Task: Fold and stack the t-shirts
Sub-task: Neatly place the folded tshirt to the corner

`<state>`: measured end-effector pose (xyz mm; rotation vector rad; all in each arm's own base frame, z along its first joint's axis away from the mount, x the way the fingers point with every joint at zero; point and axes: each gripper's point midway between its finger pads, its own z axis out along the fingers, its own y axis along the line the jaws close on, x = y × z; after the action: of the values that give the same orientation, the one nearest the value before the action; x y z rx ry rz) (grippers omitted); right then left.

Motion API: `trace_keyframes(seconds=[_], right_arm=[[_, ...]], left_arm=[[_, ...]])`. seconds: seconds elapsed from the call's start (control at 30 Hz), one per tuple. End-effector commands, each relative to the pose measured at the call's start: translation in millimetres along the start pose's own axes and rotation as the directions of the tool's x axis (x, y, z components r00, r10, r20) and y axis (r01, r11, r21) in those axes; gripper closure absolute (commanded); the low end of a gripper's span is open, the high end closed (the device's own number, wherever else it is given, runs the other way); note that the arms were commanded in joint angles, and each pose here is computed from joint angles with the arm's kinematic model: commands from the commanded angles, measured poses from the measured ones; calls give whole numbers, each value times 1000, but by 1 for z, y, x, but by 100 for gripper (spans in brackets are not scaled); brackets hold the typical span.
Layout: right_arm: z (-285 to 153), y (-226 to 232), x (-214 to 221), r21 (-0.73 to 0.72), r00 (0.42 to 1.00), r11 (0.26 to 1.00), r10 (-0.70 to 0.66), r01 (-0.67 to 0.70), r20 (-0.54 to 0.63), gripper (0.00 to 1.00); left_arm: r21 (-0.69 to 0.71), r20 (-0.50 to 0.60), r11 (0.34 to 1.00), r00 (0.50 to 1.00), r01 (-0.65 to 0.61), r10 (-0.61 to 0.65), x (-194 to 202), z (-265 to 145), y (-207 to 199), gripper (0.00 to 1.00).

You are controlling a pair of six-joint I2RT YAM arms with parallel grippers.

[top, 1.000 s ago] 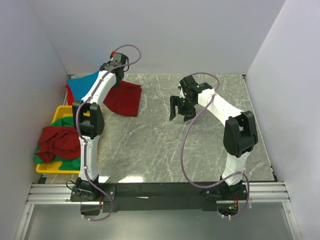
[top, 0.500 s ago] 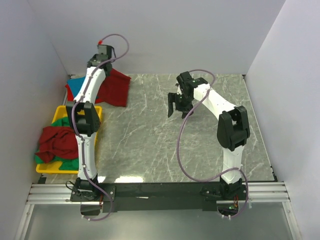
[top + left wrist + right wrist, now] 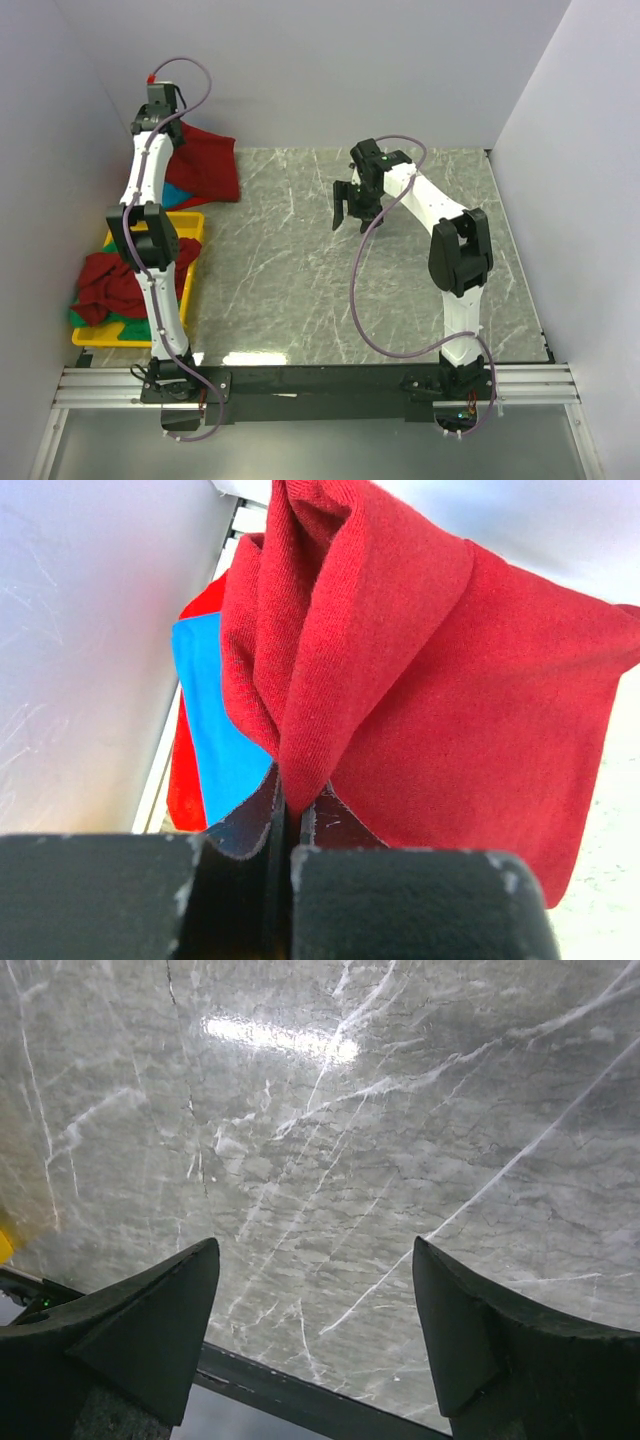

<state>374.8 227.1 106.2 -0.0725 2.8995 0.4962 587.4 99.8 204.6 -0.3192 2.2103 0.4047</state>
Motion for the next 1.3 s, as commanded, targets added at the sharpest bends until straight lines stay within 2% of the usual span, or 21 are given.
trace_keyframes(seconds=[0.0,0.23,0.5,0.7,0.83,1.27], right_arm=[[-6,7,-9,-22,1000,1000,12,-12,15,16],[-3,12,-12,-35,1000,999,26,-25,9,16],[-1,15,-13,-43,999,999,32,-32,6,16],[-1,17,-13,-45,999,998,33,-32,8,17],[-1,20,-14,-55,999,998,39,-38,10,16],[-4,23,-18,-60,999,997,40,-38,32,16]], left_arm=[[33,196,990,970,139,-143,-70,-39,35,100],[82,209,966,943,246,-258,-76,-38,63,100],[116,127,931,925,345,-358,-46,-11,87,100],[177,49,915,925,363,-376,-28,3,77,100],[296,53,881,914,370,-402,-41,-9,56,100],[531,112,766,867,361,-486,-100,-56,21,100]])
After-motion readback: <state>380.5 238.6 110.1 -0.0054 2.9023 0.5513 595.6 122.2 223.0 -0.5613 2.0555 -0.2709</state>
